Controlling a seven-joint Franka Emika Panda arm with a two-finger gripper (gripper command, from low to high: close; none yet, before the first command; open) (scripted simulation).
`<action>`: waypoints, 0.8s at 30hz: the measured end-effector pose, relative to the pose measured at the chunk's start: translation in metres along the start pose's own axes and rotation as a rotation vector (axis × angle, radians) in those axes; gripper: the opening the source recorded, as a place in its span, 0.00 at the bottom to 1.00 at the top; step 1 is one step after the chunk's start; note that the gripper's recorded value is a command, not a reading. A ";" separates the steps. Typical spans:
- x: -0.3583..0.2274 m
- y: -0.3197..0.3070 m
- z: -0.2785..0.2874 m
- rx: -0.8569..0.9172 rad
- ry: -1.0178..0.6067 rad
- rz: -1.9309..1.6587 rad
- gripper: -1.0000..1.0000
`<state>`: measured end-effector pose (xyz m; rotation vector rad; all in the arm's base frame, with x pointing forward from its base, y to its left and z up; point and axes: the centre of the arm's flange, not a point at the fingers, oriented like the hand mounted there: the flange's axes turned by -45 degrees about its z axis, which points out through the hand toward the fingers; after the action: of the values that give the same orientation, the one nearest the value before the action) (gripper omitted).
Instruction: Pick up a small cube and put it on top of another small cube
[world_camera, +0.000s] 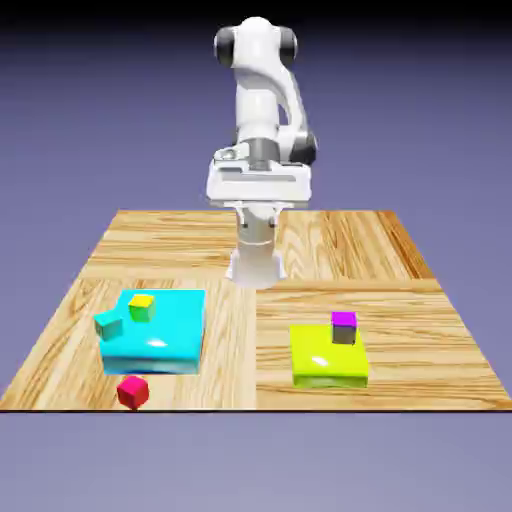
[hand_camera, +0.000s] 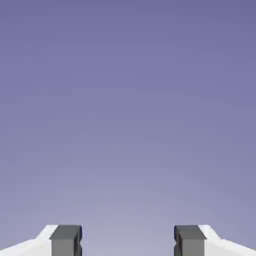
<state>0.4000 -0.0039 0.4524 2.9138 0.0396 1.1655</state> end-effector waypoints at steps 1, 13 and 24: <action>0.002 0.007 0.010 -0.001 -0.030 0.023 0.50; -0.004 0.111 0.133 -0.050 -0.373 0.290 0.50; -0.056 0.208 0.233 -0.135 -0.646 0.474 0.50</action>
<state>0.5247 -0.2114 0.2475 3.0925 -0.7236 0.1608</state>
